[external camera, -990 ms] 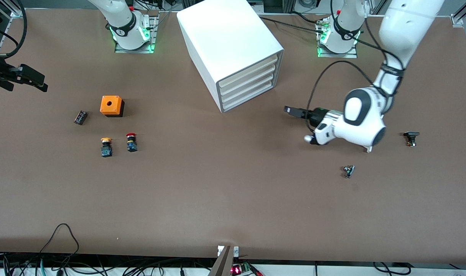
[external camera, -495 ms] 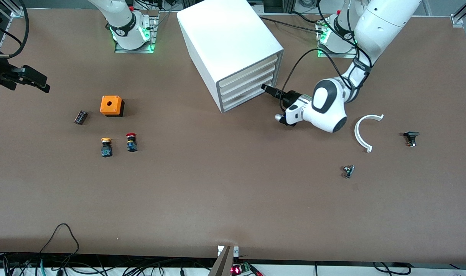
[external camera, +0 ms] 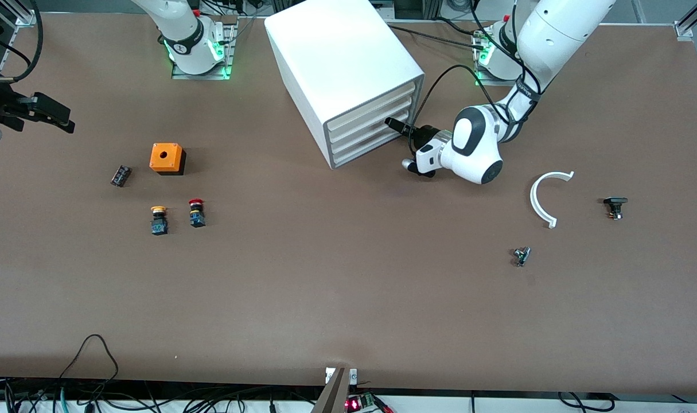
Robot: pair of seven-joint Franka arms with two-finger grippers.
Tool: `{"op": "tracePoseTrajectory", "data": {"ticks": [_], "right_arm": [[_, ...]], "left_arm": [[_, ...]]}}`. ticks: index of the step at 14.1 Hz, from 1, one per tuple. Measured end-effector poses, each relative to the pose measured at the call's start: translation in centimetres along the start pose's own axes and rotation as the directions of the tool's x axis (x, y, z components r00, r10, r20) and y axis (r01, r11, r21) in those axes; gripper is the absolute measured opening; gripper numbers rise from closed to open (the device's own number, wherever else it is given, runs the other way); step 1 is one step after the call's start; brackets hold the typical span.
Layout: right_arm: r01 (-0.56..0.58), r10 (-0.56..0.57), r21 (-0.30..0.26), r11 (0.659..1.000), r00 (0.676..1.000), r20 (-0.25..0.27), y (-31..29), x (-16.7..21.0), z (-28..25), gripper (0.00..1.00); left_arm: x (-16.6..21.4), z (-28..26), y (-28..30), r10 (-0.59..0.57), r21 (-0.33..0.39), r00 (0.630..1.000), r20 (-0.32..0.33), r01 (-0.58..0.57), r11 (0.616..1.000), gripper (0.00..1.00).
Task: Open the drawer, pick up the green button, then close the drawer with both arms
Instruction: 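Pull the drawer open with the left gripper, then withdraw the left gripper while the right gripper moves toward the drawer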
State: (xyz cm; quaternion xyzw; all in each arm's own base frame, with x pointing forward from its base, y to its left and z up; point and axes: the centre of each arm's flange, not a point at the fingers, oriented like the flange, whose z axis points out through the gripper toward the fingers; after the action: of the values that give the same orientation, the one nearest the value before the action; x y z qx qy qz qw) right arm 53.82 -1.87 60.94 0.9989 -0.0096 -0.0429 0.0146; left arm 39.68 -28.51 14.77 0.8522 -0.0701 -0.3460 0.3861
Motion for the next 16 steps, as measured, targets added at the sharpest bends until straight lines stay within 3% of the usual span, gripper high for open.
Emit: {"op": "tracePoseTrajectory", "data": {"ticks": [5,6,9,12,14,15,16], "right_arm": [[-0.002,0.002,-0.003,1.0,1.0,0.004,0.2,-0.6,-0.5,1.0],[-0.002,0.002,-0.003,1.0,1.0,0.006,0.2,-0.6,-0.5,1.0],[-0.003,0.003,-0.011,1.0,1.0,0.012,0.3,-0.7,-0.4,1.0],[-0.001,0.001,-0.012,1.0,1.0,0.021,0.2,-0.5,0.0,1.0],[0.009,-0.008,-0.013,1.0,0.999,0.035,0.0,-0.2,0.6,1.0],[0.012,-0.011,-0.014,1.0,0.999,0.046,0.0,0.1,1.2,1.0],[0.015,-0.014,-0.012,1.0,0.998,0.056,-0.1,0.4,1.8,1.0]], "left_arm": [[-0.2,0.4,0.6,0.007,-0.018,1.0,0.004,-0.007,1.0,0.37],[-0.2,0.4,0.7,0.018,-0.024,1.0,0.003,-0.018,1.0,0.33],[0.3,-1.0,0.4,0.025,-0.024,0.999,-0.036,-0.026,0.999,0.33],[1.7,-8.0,-1.0,0.031,-0.012,0.979,-0.202,-0.034,0.999,0.31],[2.1,-12.0,-1.3,0.036,-0.014,0.96,-0.278,-0.041,0.999,0.25],[2.3,-13.2,-1.4,0.035,-0.01,0.95,-0.31,-0.04,0.999,0.26],[2.6,-14.3,-1.6,0.029,0.002,0.936,-0.351,-0.03,1.0,0.33]]}}
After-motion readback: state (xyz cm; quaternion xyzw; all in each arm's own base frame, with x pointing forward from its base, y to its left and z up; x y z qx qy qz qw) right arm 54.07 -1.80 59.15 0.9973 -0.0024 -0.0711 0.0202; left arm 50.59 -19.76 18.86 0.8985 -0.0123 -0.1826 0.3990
